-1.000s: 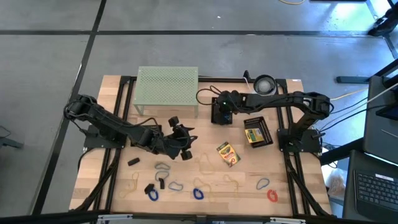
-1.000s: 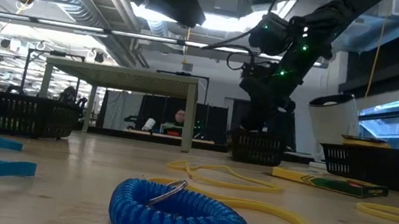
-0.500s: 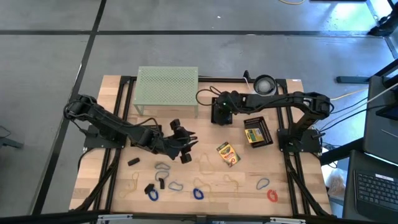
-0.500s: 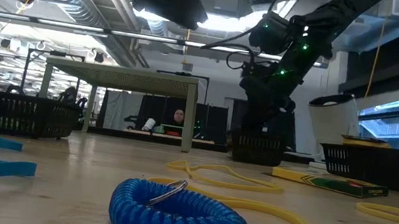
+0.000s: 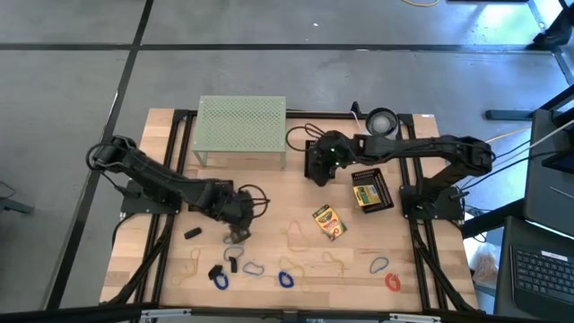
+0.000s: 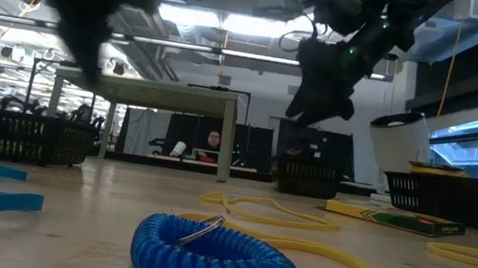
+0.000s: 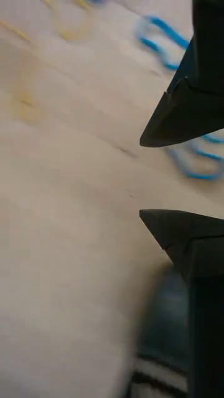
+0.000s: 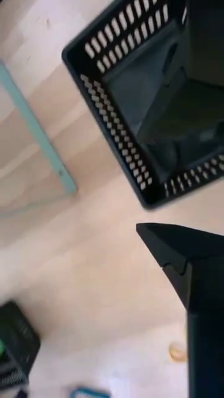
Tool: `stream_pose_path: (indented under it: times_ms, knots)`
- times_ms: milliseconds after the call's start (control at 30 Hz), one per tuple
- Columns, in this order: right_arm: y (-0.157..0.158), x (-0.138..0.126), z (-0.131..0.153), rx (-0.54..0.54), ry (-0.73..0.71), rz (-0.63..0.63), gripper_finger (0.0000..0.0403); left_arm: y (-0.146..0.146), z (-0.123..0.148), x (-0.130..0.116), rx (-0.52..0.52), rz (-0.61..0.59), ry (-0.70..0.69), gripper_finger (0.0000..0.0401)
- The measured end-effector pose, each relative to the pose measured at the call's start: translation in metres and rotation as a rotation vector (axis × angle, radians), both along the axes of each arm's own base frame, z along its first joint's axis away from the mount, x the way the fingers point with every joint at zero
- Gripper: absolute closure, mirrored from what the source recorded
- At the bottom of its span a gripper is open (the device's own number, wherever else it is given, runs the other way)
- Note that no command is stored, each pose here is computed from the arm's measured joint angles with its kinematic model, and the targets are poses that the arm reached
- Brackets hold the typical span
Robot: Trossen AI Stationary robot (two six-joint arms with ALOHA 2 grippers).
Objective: Pick & Place Office Desk Supplies
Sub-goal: Put the black rubber band into the top black bin
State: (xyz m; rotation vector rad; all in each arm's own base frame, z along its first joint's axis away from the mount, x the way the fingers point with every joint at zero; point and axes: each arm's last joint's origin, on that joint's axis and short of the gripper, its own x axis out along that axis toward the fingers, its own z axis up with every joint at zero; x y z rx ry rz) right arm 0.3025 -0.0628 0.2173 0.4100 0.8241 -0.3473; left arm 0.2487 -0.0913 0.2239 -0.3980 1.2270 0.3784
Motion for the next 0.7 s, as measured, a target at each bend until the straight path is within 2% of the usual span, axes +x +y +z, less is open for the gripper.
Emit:
stream_pose_path:
  times_ms: [267, 500, 700]
  knots:
    - [0.027, 0.003, 0.003, 0.005, -0.011, 0.079, 0.0195, -0.022, -0.003, -0.042, 0.001, 0.043, 0.312, 0.0233]
    - [0.038, 0.005, 0.003, 0.002, -0.011, 0.118, 0.0195, -0.047, -0.006, -0.063, 0.000, 0.101, 0.347, 0.0233]
    - [0.043, 0.005, 0.003, 0.001, -0.013, 0.133, 0.0195, -0.050, -0.033, -0.087, 0.032, 0.234, 0.425, 0.0233]
